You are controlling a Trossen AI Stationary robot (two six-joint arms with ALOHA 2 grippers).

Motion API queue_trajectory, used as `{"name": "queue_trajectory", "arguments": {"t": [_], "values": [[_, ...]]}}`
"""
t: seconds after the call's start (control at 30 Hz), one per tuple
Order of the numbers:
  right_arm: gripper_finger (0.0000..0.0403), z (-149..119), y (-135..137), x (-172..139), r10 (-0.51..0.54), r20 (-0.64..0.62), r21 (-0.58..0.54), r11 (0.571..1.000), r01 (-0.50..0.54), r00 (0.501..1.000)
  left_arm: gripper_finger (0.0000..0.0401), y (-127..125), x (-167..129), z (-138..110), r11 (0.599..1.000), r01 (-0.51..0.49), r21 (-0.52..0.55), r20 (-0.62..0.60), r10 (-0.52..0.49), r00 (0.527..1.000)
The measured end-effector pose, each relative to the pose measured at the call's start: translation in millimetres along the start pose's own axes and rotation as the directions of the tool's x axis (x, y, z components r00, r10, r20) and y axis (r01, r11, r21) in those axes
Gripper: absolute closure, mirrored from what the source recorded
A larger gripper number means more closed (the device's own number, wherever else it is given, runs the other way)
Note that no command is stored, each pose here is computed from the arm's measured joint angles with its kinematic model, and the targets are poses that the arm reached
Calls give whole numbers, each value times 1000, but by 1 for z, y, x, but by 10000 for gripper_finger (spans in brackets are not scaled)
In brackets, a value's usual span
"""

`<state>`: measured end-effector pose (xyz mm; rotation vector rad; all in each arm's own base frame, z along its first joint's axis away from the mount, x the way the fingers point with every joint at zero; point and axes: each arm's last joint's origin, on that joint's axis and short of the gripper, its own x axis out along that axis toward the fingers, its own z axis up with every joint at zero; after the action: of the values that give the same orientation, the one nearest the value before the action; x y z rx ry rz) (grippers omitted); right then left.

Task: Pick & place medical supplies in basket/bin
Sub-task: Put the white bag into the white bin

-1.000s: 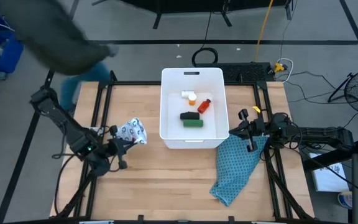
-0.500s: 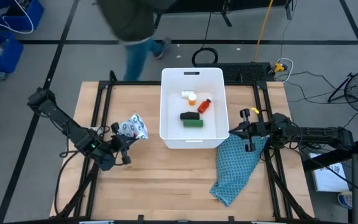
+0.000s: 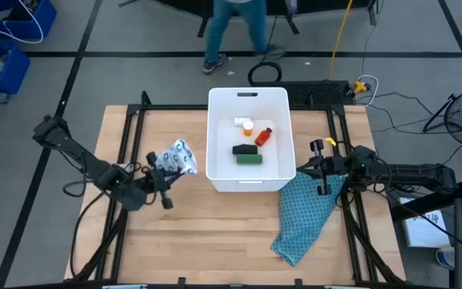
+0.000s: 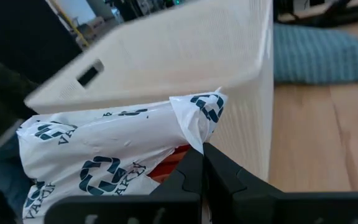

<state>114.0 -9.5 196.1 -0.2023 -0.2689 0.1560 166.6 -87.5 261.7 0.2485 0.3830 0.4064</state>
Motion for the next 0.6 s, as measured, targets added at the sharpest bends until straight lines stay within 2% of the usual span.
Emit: {"name": "queue_trajectory", "arguments": {"t": [0.07,0.27,0.4,0.5,0.6], "values": [[403,0,0,0,0,-2,18,1000,0,1000,399,7,0,18,1000,-3,8,14,3,1000],[403,-1,0,0,3,-7,45,999,-2,1000,399,44,-1,91,1000,12,5,111,-12,994],[403,-1,0,0,2,-9,33,999,-2,1000,399,68,6,136,1000,-22,10,142,21,990],[403,-1,0,0,2,-9,19,1000,-2,1000,399,82,23,164,998,-41,40,121,36,992],[403,-1,0,0,2,-9,-5,1000,-2,1000,398,88,52,183,996,-8,94,76,1,997]]}}
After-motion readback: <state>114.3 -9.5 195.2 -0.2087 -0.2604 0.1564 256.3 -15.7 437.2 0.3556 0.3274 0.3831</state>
